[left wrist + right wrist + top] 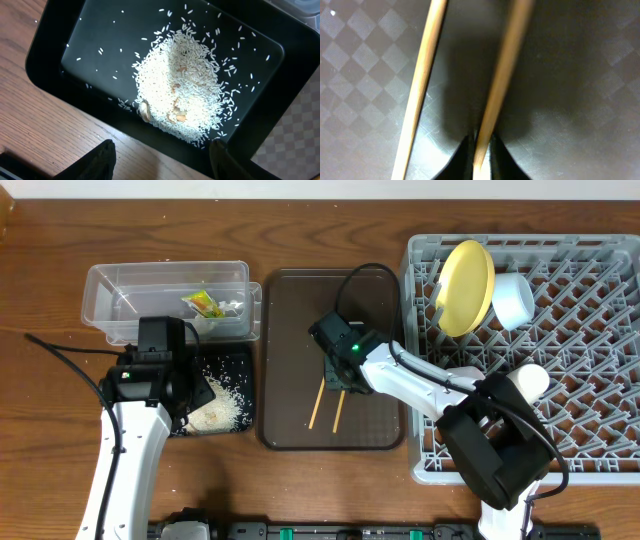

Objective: Sort waste into correct bins and load items into the dishwasher rack

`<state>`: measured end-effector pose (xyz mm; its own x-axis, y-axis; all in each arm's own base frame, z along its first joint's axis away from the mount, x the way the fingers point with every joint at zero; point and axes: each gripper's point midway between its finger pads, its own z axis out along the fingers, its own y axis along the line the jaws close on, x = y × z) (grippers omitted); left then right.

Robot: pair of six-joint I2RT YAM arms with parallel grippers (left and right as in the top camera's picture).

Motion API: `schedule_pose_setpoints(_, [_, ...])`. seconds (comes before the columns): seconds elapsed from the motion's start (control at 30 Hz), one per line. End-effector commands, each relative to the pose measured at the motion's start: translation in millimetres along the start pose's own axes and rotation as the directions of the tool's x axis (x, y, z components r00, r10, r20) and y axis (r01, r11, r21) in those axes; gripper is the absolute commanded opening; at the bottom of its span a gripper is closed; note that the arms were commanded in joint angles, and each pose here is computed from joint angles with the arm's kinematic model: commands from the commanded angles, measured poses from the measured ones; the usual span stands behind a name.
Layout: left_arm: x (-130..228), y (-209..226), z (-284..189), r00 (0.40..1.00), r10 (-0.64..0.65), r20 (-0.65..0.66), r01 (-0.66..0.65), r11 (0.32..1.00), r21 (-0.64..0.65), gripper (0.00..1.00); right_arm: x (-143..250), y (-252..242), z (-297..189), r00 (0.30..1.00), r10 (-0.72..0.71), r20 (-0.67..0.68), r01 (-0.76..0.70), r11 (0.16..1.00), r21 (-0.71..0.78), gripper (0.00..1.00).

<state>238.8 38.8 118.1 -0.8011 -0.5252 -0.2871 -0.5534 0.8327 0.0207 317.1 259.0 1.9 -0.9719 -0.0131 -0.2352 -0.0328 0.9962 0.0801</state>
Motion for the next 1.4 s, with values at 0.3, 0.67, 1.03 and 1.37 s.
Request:
schedule_pose_setpoints(0.3, [-5.3, -0.3, -5.7, 1.000, -0.024, 0.020, 0.024, 1.000, 0.009, 0.63, -21.4, -23.8, -56.6, 0.998, -0.005, 0.056, 0.006, 1.000, -0.009, 0.01])
schedule_pose_setpoints(0.67, [-5.3, -0.3, -5.7, 1.000, -0.024, 0.020, 0.024, 1.000, 0.009, 0.63, -37.4, -110.3, -155.4, 0.989, -0.020, 0.145, 0.017, 1.000, 0.022, 0.01])
schedule_pose_setpoints(1.03, [-5.3, -0.3, -5.7, 1.000, -0.024, 0.020, 0.024, 1.000, 0.009, 0.63, -26.2, -157.7, -118.0, 0.998, 0.044, 0.046, -0.049, 0.994, 0.098, 0.07])
schedule_pose_setpoints(1.37, [-5.2, -0.3, -5.7, 1.000, -0.023, 0.020, 0.023, 1.000, 0.009, 0.63, -68.0, -130.9, -141.5, 0.977, -0.007, 0.212, 0.004, 1.000, 0.016, 0.37])
